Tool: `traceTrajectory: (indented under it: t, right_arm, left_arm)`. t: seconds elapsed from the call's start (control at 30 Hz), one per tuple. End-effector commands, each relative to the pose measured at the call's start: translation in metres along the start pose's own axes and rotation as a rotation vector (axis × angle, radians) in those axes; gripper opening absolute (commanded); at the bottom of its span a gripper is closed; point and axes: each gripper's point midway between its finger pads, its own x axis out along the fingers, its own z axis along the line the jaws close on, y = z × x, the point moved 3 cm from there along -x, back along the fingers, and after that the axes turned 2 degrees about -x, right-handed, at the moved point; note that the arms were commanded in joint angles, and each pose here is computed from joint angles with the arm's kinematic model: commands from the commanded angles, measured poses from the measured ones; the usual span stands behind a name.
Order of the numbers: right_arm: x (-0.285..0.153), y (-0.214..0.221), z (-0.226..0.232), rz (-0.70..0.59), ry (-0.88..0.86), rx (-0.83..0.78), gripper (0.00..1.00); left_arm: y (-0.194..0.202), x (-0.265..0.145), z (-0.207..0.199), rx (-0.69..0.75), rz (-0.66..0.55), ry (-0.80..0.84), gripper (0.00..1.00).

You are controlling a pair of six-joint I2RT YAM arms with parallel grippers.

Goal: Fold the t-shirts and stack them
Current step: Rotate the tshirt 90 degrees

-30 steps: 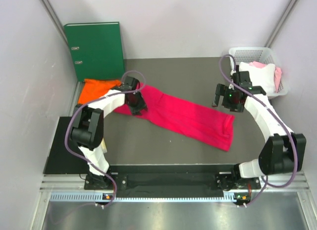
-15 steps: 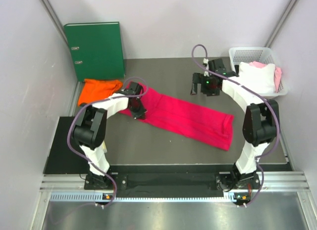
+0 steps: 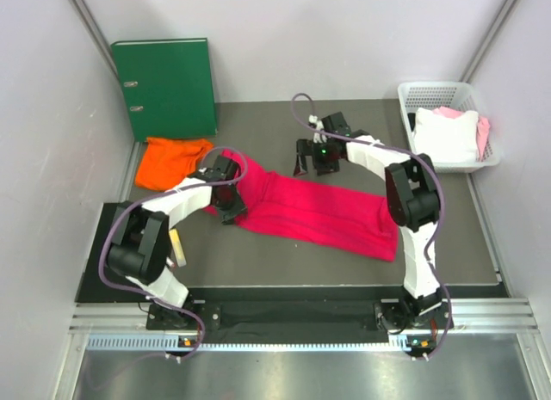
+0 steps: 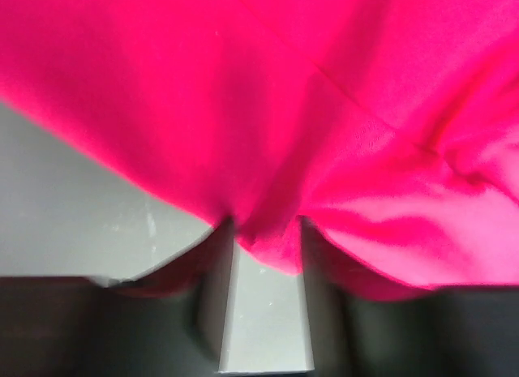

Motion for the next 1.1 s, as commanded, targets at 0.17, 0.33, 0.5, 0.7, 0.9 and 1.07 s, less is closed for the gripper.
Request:
traceTrajectory:
  t: [0.17, 0.33, 0.5, 0.7, 0.9, 1.07]
  right_arm:
    - [0.02, -0.066, 0.097, -0.175, -0.301, -0.062, 0.99]
    - [0.047, -0.06, 0.121, -0.112, -0.35, -0.064, 1.0]
    - [0.067, -0.043, 0.138, -0.064, -0.379, -0.076, 0.97]
    - [0.075, -0.033, 0.153, -0.048, -0.406, -0.087, 0.95]
    - [0.088, -0.02, 0.168, -0.015, -0.426, -0.084, 0.88]
    - [0.095, -0.013, 0.168, 0.003, -0.404, -0.066, 0.06]
  left_arm:
    - [-0.017, -0.073, -0.011, 0.029, -0.171, 0.119, 0.55]
    - [-0.028, -0.105, -0.01, 0.014, -0.249, 0.122, 0.56]
    - [-0.033, -0.12, -0.009, 0.007, -0.296, 0.126, 0.57]
    - [-0.031, -0.122, -0.005, -0.001, -0.296, 0.115, 0.57]
    - [-0.028, -0.119, 0.001, -0.009, -0.29, 0.098, 0.57]
    - [-0.031, -0.124, 0.003, -0.018, -0.307, 0.089, 0.58]
